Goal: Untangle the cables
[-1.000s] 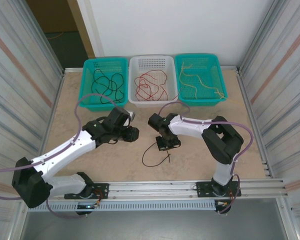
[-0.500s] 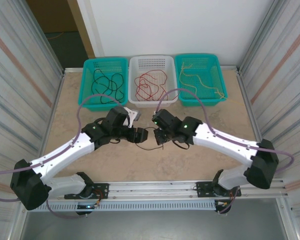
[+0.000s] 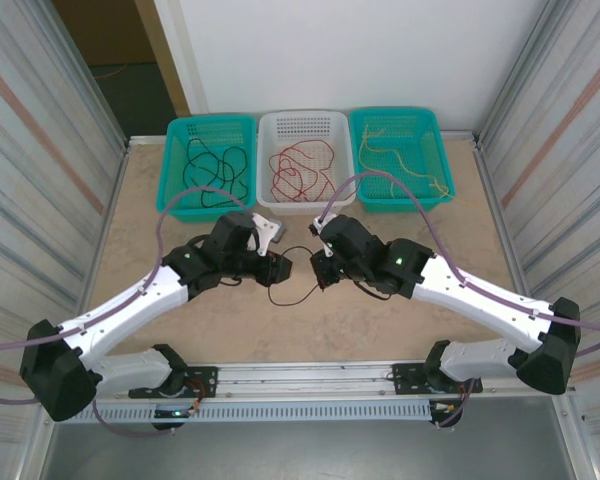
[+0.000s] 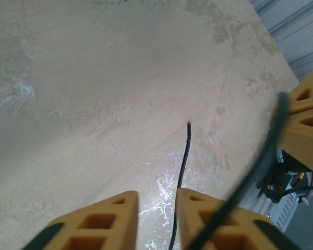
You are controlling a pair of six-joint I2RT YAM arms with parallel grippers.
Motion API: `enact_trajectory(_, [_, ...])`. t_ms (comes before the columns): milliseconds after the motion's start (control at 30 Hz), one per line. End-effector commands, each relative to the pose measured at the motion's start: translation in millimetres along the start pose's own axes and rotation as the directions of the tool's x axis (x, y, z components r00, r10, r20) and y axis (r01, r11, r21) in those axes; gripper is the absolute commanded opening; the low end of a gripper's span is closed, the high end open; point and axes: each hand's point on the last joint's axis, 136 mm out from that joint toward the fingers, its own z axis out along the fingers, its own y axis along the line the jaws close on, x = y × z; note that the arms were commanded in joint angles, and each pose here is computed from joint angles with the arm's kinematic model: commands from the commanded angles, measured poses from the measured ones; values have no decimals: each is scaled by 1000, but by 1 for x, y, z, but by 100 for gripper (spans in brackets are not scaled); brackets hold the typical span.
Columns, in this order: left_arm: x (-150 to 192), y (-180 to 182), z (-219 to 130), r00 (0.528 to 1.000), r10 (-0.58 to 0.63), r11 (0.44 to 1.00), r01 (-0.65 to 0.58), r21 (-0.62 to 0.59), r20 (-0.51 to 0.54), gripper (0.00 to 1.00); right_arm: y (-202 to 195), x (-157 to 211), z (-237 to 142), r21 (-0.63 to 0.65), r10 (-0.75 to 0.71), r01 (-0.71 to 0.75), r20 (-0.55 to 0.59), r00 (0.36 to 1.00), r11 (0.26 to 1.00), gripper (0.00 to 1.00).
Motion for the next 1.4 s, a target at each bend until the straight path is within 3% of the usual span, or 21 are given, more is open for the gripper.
enact_trajectory(0, [-22, -18, -19, 995, 33, 998, -39, 56, 93, 13, -5, 5, 1, 18, -26, 26, 10, 1000, 999, 0])
enact_trajectory(100, [-28, -24, -24, 992, 37, 997, -45, 67, 122, 0, -13, 5, 3, 59, 3, -4, 17, 1000, 998, 3])
enact_trajectory(200, [-36, -26, -32, 983, 36, 997, -48, 66, 179, 0, -31, 3, 1, 131, 54, -61, 53, 997, 990, 35])
enact_trajectory(300, [-47, -30, -43, 966, 36, 995, -57, 76, 258, 0, -44, 7, 3, 93, 179, -183, 53, 982, 979, 55])
enact_trajectory(500, [-64, -48, -64, 933, 26, 985, -85, 150, 358, 0, -33, -1, 0, -151, 370, -361, 32, 929, 920, 63])
enact_trajectory(733, [-72, -58, -76, 918, 25, 977, -106, 184, 397, 0, -14, -14, 0, -329, 474, -449, -5, 881, 831, 56])
enact_trajectory(967, [-73, -57, -79, 914, 28, 976, -113, 186, 405, 0, -8, -20, -4, -404, 527, -487, -14, 850, 775, 60])
enact_trajectory(1000, [-73, -57, -80, 913, 28, 976, -113, 187, 408, 0, -9, -20, -5, -403, 527, -487, -14, 850, 774, 56])
enact_trajectory(1133, [-85, -57, -91, 890, 18, 978, -111, 178, 455, 0, -12, -17, -2, -387, 536, -503, -27, 844, 773, 26])
enact_trajectory(1367, [-131, -67, -139, 745, -28, 974, -131, 188, 666, 0, -4, -16, 3, -404, 532, -501, -42, 846, 765, 11])
